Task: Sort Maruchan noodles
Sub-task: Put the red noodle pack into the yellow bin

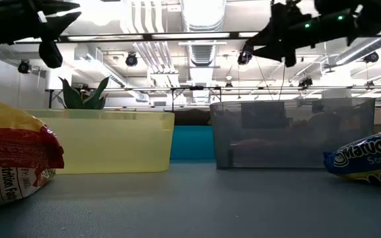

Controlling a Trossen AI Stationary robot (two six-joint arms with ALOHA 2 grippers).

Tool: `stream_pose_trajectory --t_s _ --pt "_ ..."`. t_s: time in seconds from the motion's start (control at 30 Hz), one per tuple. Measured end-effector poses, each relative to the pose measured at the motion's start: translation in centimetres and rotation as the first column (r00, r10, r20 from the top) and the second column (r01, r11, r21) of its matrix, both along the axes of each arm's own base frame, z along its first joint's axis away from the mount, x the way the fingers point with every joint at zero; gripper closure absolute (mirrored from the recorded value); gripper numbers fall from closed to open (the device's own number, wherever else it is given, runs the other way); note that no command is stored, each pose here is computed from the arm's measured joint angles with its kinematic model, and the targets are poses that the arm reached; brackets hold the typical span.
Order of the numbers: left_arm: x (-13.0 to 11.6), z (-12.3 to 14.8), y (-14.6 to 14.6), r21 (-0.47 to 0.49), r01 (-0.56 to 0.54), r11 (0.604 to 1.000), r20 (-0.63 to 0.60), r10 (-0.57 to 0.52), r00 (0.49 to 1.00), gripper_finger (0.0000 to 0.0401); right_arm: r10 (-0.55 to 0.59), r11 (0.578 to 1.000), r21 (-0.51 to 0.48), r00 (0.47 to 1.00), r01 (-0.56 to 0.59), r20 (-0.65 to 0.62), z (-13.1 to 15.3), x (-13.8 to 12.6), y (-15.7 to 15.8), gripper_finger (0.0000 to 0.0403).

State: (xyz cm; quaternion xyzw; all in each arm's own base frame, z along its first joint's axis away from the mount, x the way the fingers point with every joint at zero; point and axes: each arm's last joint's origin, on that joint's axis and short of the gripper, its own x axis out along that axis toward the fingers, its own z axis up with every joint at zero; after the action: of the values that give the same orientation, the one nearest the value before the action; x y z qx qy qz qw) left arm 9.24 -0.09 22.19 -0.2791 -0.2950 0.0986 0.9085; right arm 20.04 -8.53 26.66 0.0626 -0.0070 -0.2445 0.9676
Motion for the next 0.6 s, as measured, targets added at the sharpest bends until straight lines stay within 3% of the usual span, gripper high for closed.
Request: stream_pose_trajectory --t_s 0.2,0.37,0.5,0.6 --pt "0.6 0.3 -0.1 0.000 0.000 1.000 0.038 0.000 0.999 0.0362 0.003 1.000 -0.022 1.000 -0.003 -0.031 0.3 1.4 -0.5 0.0177" --pt "1.6 0.9 -0.2 -0.012 -0.033 0.999 -0.012 0.033 0.999 0.0362 0.003 0.999 -0.049 0.999 -0.005 -0.042 0.6 1.8 -0.7 0.0177" --pt "3.2 2.1 -0.2 -0.025 -0.116 0.993 -0.160 0.111 0.981 0.0362 0.002 0.998 -0.067 0.998 -0.006 -0.058 0.5 1.8 -0.7 0.0177" --pt "4.6 3.1 -0.4 0.005 -0.128 0.992 -0.386 0.120 0.915 0.0362 0.002 0.997 -0.072 0.998 -0.006 -0.057 0.6 1.8 -0.7 0.0177"
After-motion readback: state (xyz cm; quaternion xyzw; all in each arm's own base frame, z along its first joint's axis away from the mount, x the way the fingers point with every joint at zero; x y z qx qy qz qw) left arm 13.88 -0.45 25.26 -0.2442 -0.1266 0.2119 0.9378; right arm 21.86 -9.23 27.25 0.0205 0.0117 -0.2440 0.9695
